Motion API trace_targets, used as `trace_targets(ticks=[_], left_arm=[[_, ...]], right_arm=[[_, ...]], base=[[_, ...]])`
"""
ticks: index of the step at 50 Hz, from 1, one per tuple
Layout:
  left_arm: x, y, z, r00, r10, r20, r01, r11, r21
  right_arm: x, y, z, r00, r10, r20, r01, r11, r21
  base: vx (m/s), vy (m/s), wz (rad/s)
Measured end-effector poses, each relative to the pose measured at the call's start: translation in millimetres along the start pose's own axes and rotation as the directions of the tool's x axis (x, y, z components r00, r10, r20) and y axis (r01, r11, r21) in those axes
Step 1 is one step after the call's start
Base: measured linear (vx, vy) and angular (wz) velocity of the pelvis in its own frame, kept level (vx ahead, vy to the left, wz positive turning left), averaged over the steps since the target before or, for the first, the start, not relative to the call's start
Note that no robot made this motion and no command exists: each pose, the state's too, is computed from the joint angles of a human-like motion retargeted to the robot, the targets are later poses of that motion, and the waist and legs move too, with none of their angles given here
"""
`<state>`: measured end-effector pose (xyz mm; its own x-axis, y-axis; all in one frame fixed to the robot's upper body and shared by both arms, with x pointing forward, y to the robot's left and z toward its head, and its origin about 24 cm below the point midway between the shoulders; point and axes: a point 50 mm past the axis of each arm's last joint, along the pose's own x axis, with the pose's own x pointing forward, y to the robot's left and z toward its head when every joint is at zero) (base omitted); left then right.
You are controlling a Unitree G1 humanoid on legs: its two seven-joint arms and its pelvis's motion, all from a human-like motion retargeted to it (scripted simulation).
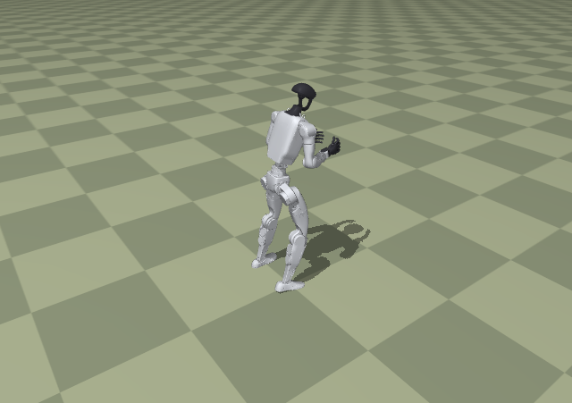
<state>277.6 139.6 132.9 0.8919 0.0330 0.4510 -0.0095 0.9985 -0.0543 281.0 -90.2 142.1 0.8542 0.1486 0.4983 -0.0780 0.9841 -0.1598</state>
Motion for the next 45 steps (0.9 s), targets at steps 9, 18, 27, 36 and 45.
trace_targets(ticks=[9, 18, 27, 36, 45], left_arm=[[43.0, -21.9, 45.1, 0.983, -0.001, 0.186, 0.014, 0.998, -0.066], [9.4, 8.4, 14.0, 0.990, 0.130, 0.046, -0.125, 0.987, -0.101], [-71.4, 79.0, -34.9, 0.948, 0.222, -0.230, -0.161, 0.953, 0.257], [-212.5, 164.3, -34.5, 0.684, 0.468, -0.560, -0.148, 0.841, 0.521], [-260.6, 150.3, -51.5, 0.486, 0.610, -0.626, -0.306, 0.790, 0.531]], right_arm=[[66.5, 11.0, 74.9, 0.945, 0.064, 0.322, -0.037, 0.995, -0.090], [37.0, -26.3, 35.1, 0.975, 0.166, 0.146, -0.140, 0.975, -0.174], [-71.2, -106.0, -56.5, 0.933, -0.074, -0.352, -0.063, 0.929, -0.364], [-242.4, -157.9, -57.2, 0.601, -0.343, -0.722, -0.037, 0.890, -0.453], [-273.7, -136.7, -41.4, 0.554, -0.405, -0.728, -0.042, 0.859, -0.510]], base=[[-0.29, -0.12, -0.43], [-0.16, -0.03, 0.16], [-0.08, 0.06, 0.22], [-0.12, 0.09, 0.02], [-0.31, 0.05, 0.10]])
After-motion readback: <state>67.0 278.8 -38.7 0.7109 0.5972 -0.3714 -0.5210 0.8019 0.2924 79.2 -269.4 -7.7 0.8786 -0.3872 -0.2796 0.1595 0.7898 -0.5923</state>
